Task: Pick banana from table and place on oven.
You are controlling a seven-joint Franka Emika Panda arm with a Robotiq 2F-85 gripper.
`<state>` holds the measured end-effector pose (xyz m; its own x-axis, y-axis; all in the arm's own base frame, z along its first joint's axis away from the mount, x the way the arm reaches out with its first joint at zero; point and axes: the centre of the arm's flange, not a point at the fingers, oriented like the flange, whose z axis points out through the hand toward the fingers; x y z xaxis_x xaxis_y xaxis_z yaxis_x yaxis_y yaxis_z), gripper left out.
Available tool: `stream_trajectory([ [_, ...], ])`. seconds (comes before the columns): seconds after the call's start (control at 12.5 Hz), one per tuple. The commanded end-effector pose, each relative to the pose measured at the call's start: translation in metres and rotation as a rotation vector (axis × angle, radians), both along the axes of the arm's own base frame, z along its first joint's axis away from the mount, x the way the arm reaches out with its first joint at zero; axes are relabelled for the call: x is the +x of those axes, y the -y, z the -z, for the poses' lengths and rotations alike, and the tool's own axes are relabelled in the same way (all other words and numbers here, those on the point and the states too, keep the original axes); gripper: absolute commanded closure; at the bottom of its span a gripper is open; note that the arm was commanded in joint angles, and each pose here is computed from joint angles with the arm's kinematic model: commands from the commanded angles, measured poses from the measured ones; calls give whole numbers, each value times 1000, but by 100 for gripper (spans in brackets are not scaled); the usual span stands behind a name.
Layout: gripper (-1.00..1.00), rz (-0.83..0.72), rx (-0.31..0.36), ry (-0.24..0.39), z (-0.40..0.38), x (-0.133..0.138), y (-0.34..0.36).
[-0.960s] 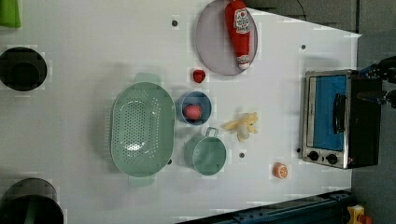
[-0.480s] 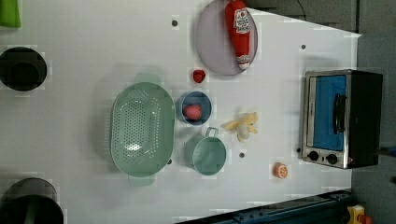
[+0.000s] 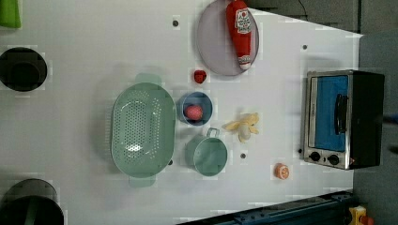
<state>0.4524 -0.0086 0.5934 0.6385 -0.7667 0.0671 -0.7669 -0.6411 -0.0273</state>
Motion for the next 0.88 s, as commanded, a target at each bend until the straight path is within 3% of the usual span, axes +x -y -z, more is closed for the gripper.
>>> stream_trajectory([
  [0.08,-100,-32,18,-168,117,30,-5],
  [0.4,-100,-35,23,-163,208,52,-5],
  [0.72,-100,-32,27,-125,295,46,-7],
  [0.88,-100,62,30,-116,333,41,-9],
])
